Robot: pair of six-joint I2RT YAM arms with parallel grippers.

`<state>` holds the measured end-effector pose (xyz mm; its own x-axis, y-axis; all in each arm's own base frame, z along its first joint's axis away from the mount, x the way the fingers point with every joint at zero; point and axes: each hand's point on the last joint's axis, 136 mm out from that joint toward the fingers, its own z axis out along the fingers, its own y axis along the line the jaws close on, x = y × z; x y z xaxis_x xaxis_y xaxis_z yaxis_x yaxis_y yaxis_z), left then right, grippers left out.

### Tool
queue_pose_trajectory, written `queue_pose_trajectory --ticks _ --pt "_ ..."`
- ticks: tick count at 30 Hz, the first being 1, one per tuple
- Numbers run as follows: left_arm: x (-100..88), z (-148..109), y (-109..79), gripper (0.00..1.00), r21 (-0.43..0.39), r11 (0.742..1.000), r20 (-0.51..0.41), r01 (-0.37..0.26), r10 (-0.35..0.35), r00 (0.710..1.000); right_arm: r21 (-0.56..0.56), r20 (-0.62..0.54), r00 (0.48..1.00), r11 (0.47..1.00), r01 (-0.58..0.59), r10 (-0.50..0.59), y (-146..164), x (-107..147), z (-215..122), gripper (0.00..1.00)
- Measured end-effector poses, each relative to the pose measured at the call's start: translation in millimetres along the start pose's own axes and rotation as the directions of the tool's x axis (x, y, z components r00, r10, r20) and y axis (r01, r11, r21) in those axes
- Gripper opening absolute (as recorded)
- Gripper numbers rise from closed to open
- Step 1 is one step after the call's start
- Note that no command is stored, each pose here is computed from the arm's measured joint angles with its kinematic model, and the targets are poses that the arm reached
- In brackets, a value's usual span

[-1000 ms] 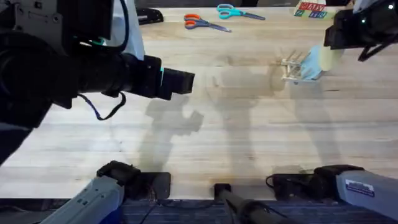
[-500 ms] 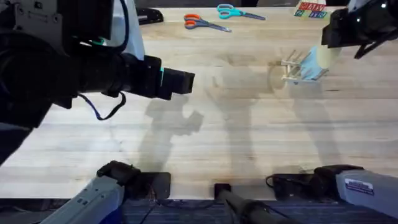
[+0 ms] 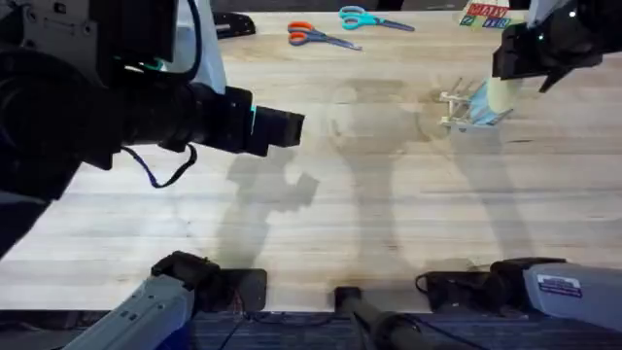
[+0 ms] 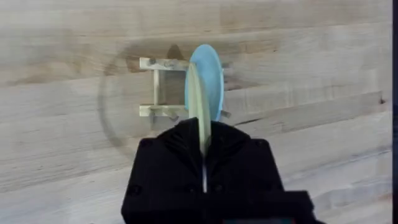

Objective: Pick up the plates from the table one by one and place each into a slot on the dish rack.

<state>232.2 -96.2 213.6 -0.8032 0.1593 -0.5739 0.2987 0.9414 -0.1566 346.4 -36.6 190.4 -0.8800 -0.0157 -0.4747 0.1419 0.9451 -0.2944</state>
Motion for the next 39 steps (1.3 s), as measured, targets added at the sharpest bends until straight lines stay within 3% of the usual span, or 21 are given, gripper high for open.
queue_pose_trajectory --ticks 39 --pt "0.0 0.0 0.0 0.994 0.0 1.0 0.0 0.0 0.0 1.0 -0.025 0.0 0.996 0.996 -0.089 0.089 -2.4 -8.1 17.2 0.03"
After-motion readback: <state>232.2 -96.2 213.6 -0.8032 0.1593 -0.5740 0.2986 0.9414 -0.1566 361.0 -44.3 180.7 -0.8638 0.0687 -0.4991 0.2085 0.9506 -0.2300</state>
